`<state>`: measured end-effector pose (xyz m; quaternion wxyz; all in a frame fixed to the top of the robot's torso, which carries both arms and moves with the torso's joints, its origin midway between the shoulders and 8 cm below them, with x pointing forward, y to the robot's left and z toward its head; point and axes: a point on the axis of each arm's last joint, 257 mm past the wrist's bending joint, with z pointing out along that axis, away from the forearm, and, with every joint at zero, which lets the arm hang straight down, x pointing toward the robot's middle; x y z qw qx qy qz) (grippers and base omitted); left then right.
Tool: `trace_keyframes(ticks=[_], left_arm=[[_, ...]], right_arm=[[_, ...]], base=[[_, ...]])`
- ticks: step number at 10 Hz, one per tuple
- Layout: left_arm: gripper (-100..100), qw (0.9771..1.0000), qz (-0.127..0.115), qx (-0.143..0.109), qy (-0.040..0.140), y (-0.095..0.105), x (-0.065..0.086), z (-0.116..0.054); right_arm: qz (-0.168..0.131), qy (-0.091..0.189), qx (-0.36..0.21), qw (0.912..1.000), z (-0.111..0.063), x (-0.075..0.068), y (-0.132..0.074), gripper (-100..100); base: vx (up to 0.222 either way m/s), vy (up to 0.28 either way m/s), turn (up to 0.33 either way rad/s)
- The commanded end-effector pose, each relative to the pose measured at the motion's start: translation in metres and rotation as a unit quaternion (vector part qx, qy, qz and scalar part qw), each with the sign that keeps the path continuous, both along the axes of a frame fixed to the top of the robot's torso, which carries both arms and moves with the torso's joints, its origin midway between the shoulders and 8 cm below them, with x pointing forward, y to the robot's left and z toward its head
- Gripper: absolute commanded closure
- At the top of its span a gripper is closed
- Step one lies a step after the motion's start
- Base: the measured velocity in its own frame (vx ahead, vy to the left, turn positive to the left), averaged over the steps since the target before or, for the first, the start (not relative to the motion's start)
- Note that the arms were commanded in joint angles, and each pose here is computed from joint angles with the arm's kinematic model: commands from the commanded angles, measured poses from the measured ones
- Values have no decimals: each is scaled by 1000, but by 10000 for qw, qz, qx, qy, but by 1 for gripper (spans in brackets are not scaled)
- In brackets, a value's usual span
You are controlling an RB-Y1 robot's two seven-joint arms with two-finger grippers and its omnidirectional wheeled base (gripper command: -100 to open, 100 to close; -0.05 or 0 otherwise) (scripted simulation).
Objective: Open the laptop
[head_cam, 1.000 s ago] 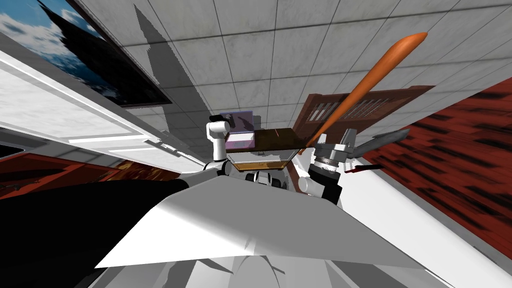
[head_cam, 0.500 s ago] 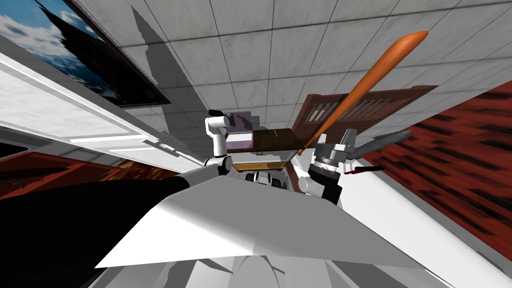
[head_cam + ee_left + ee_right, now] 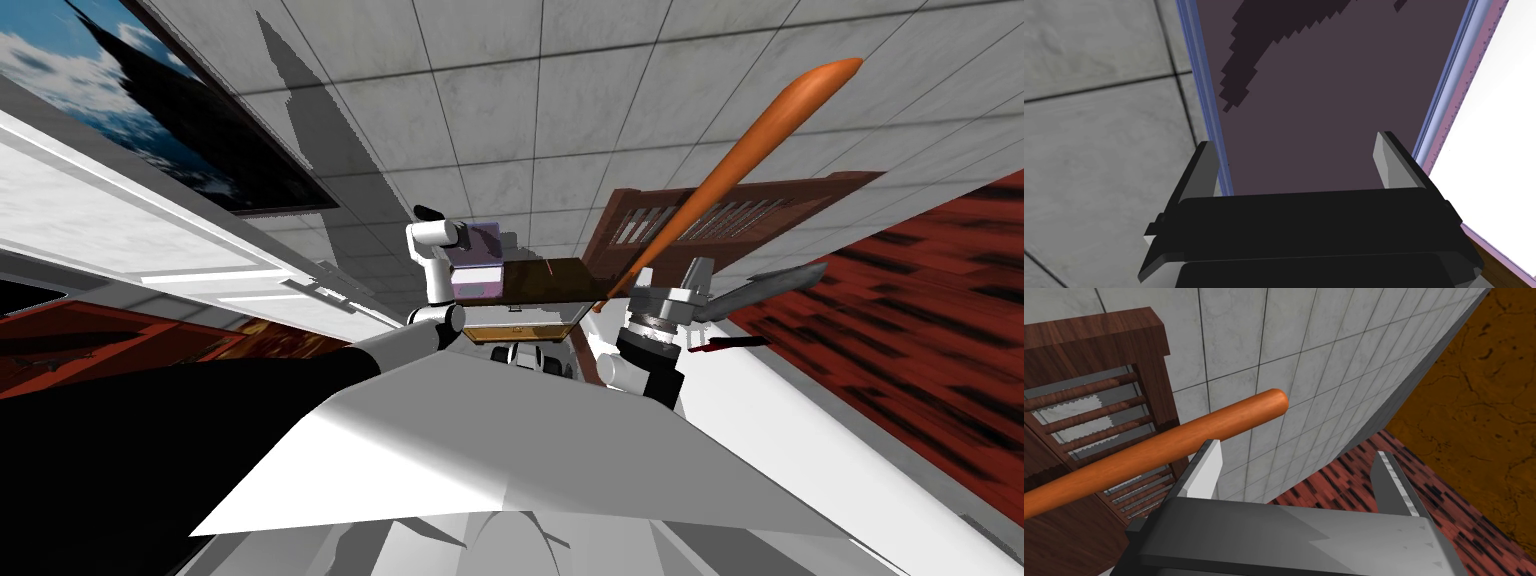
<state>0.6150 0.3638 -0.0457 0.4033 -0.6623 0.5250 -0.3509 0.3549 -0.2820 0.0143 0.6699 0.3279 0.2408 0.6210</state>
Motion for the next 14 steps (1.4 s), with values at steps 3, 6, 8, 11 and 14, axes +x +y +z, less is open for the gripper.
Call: trace_keyframes(ticks=[3, 6, 8, 11, 14], left_arm=[[-100, 9994, -60, 11, 345, -3, -1, 9], [-100, 9982, -88, 35, 594, -2, -4, 23], [-100, 9976, -82, 50, 686, 1, -6, 30], [-100, 9975, -71, 60, 703, 3, -3, 24], [100, 9979, -92, 83, 639, -1, 3, 18]], right_arm=[[0, 0, 0, 10000, 0, 0, 0, 0], [0, 0, 0, 10000, 0, 0, 0, 0], [0, 0, 0, 10000, 0, 0, 0, 0], [0, 0, -1, 10000, 0, 0, 0, 0], [0, 0, -1, 10000, 0, 0, 0, 0]], base=[[30, -44, 23], [39, -40, 22], [55, -34, 11], [51, -6, -4], [6, 2, 4]])
